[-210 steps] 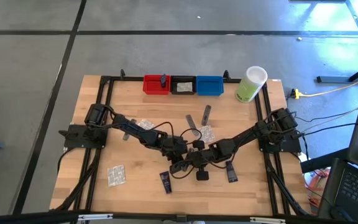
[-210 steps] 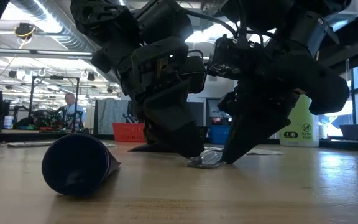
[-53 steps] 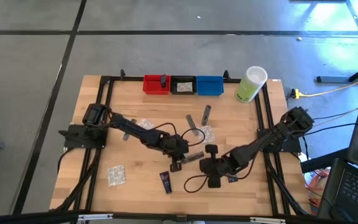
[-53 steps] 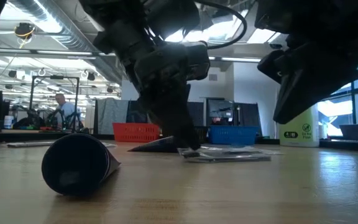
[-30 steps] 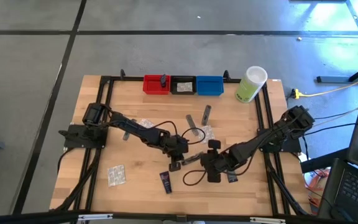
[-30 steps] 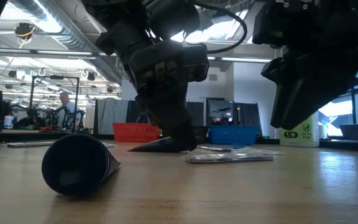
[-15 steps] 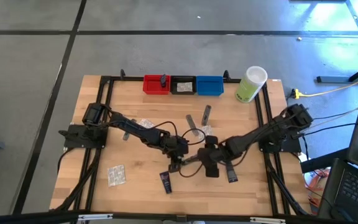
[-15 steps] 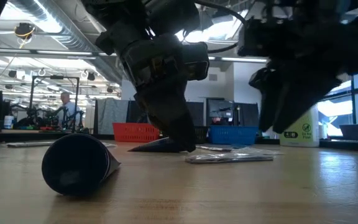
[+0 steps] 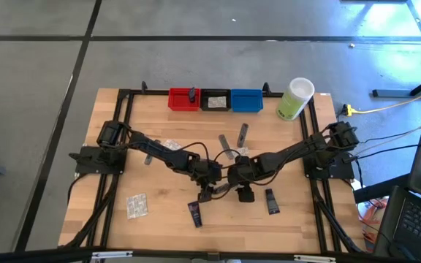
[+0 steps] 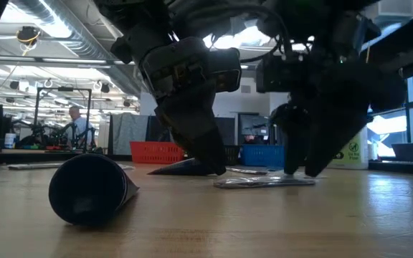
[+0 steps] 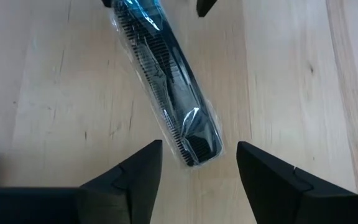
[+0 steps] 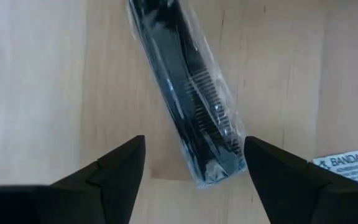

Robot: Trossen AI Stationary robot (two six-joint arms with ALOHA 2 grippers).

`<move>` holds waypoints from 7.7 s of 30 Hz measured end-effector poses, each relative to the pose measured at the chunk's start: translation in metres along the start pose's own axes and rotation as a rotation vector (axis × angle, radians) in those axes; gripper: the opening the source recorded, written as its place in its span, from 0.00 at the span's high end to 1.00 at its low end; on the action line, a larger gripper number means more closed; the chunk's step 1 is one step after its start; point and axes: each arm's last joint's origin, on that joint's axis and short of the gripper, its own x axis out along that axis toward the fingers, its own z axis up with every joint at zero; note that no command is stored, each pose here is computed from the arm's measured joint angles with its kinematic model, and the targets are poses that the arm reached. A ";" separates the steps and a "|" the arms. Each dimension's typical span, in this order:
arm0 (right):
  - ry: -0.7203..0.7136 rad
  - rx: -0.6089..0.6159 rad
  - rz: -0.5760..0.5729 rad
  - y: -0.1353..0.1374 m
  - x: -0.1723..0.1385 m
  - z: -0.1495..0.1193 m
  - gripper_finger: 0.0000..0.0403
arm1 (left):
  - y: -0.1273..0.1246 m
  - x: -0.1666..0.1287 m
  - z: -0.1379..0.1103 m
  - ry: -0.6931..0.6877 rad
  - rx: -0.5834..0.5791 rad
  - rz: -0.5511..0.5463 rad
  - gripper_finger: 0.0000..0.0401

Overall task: Pick & Place Travel size toiletries
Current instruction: Put the black comb into the blue bin

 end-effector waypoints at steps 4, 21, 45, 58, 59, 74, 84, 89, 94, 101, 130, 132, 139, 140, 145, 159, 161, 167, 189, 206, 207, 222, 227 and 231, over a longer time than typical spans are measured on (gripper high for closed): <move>0.021 -0.011 -0.021 -0.001 0.010 -0.001 0.26 | 0.000 0.000 0.000 0.000 -0.001 0.000 0.49; 0.031 -0.011 -0.069 -0.002 0.018 -0.002 0.63 | 0.000 0.000 0.000 0.000 -0.012 0.000 0.49; 0.050 -0.007 0.010 0.000 0.004 -0.005 1.00 | 0.002 0.000 -0.001 0.018 -0.020 -0.003 0.49; 0.091 0.013 -0.052 -0.003 -0.004 -0.011 1.00 | 0.005 -0.033 -0.004 0.082 -0.024 0.209 0.49; 0.088 0.012 -0.054 -0.003 -0.005 -0.010 1.00 | 0.003 -0.035 -0.004 0.076 -0.021 0.223 0.49; -0.011 0.051 -0.064 0.003 -0.031 -0.005 0.98 | 0.003 -0.030 -0.009 0.021 -0.033 0.232 0.49; -0.065 0.151 -0.019 -0.010 -0.031 0.004 0.68 | 0.000 -0.029 -0.005 -0.008 -0.030 0.183 0.49; -0.039 0.173 0.007 -0.016 -0.030 0.002 0.51 | 0.000 -0.029 -0.006 0.000 -0.031 0.167 0.49; -0.014 0.226 -0.023 -0.021 -0.019 -0.021 0.46 | -0.001 -0.029 -0.006 0.011 -0.030 0.134 0.49; -0.227 0.340 0.108 -0.023 -0.023 -0.050 0.56 | -0.002 -0.029 -0.004 -0.010 -0.002 0.125 0.49; -0.340 0.410 0.119 -0.029 0.003 -0.080 0.58 | -0.005 -0.029 0.001 -0.045 0.003 0.046 0.49; -0.355 0.402 0.127 -0.027 0.007 -0.079 0.60 | -0.005 -0.029 0.001 -0.045 0.007 0.046 0.49; -0.339 0.398 0.142 -0.022 0.012 -0.079 0.63 | -0.005 -0.029 0.001 -0.043 0.010 0.047 0.49; -0.336 0.396 0.144 -0.022 0.012 -0.080 0.62 | -0.005 -0.029 0.001 -0.043 0.010 0.047 0.49; -0.317 0.391 0.158 -0.021 0.012 -0.081 0.60 | -0.005 -0.029 0.001 -0.043 0.010 0.047 0.49; -0.294 0.386 0.159 -0.021 0.013 -0.083 0.64 | -0.005 -0.029 0.001 -0.041 0.010 0.039 0.49; -0.292 0.383 0.157 -0.021 0.013 -0.083 0.64 | -0.005 -0.029 0.001 -0.041 0.010 0.039 0.49; -0.285 0.386 0.161 -0.021 0.013 -0.083 0.63 | -0.005 -0.029 0.001 -0.041 0.007 0.039 0.49; -0.265 0.411 0.125 -0.019 0.004 -0.088 0.63 | -0.005 -0.029 0.002 -0.045 0.002 0.032 0.49; -0.323 0.403 0.116 -0.016 0.003 -0.085 0.61 | -0.005 -0.029 0.004 -0.067 0.030 0.034 0.49; -0.324 0.403 0.115 -0.016 0.003 -0.085 0.62 | -0.005 -0.029 0.004 -0.067 0.030 0.034 0.49; -0.320 0.406 0.073 -0.017 0.004 -0.086 0.95 | -0.005 -0.029 0.004 -0.068 0.030 0.038 0.49; -0.310 0.399 0.082 -0.017 0.004 -0.087 0.99 | -0.005 -0.029 0.004 -0.068 0.030 0.039 0.49; -0.308 0.383 0.085 -0.017 0.004 -0.087 0.99 | -0.005 -0.029 0.004 -0.068 0.030 0.039 0.49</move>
